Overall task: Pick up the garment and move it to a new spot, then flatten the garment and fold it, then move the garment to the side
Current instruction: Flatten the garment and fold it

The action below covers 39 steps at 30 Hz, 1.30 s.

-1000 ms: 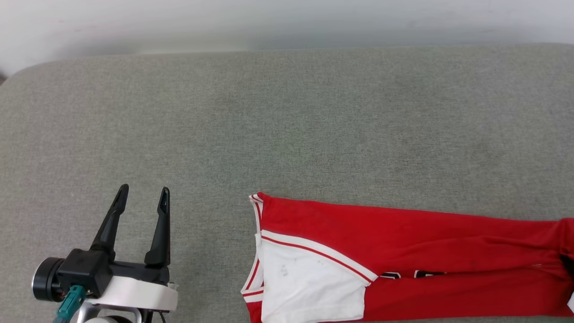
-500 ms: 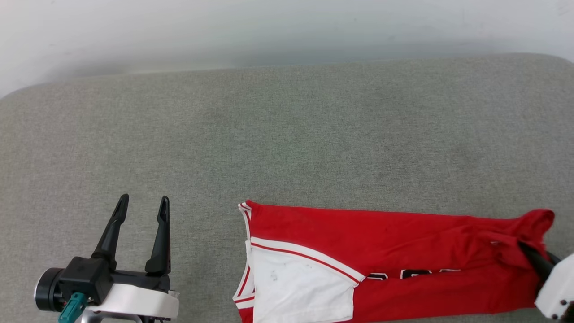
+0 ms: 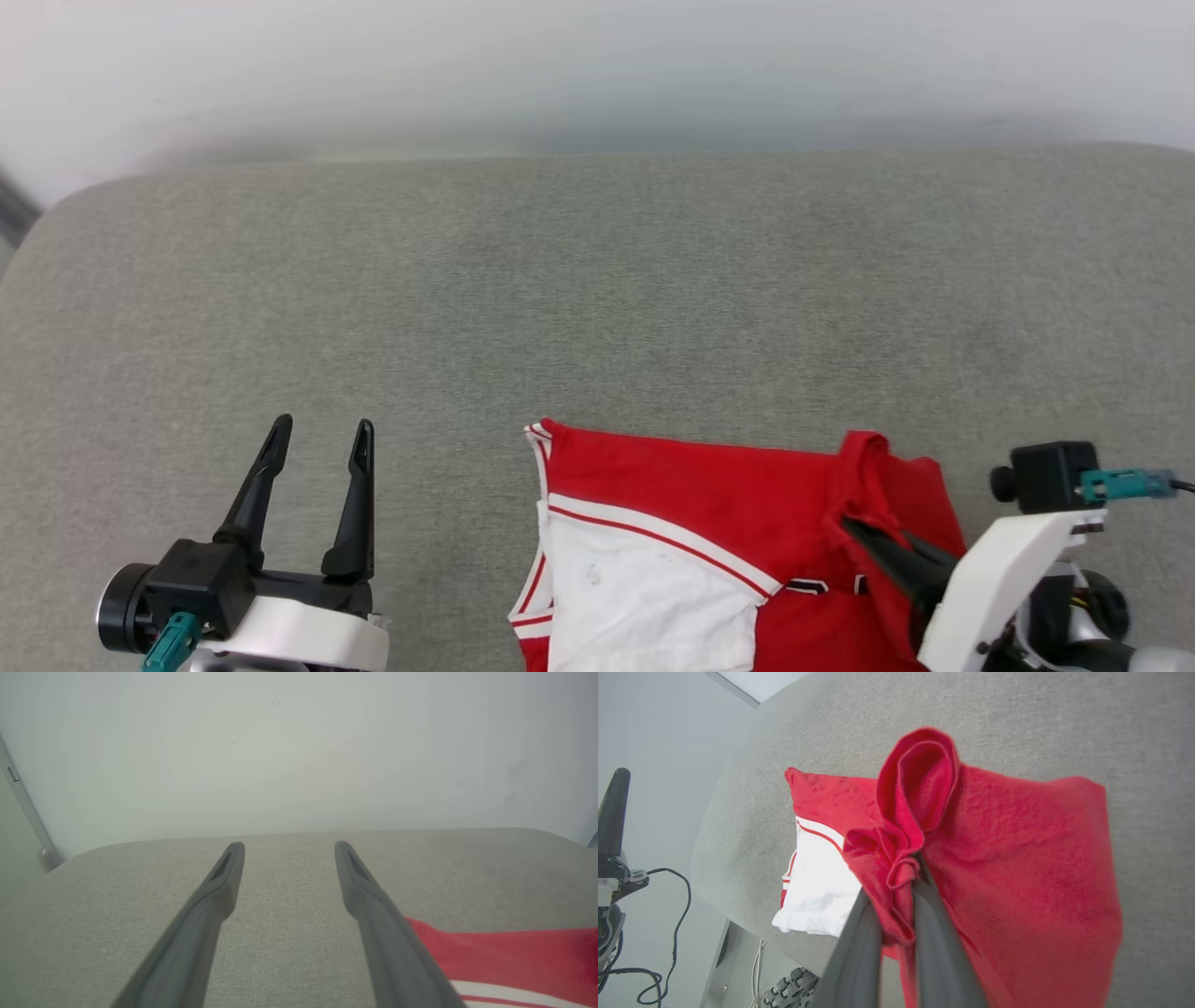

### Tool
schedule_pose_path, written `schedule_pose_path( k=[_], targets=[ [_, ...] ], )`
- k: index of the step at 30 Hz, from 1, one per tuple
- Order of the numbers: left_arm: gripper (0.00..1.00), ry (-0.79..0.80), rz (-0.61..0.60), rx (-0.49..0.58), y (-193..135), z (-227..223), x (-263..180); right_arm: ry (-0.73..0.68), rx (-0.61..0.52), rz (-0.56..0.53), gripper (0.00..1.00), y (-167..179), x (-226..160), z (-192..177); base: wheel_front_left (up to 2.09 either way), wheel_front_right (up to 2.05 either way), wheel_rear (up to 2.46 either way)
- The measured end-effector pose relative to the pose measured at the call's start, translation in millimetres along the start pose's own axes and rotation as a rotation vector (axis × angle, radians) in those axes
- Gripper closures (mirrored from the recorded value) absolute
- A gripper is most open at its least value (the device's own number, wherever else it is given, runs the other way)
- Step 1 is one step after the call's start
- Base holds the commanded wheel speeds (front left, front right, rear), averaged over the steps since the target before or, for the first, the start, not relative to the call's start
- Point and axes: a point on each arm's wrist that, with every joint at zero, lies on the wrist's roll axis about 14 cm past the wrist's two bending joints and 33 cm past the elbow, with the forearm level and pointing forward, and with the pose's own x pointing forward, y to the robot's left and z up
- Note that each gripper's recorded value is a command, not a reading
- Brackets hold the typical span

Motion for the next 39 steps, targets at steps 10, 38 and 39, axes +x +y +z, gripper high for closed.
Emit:
schedule_pose_path(
  k=[10, 38, 39],
  targets=[
    [0.0, 0.011, 0.061, 0.01, 18, 1, -16, 0.066, 0.059, 0.227, 1.0, 65, 32, -15, 0.0, 0.0, 0.0],
    [0.0, 0.026, 0.094, 0.013, 26, -2, -24, 0.079, 0.017, 0.445, 0.0, 141, 79, -17, 0.0, 0.0, 0.0],
    [0.0, 0.024, 0.088, 0.012, 25, -2, -22, 0.052, -0.007, 0.425, 0.0, 137, 79, -8, 0.0, 0.0, 0.0]
  ],
)
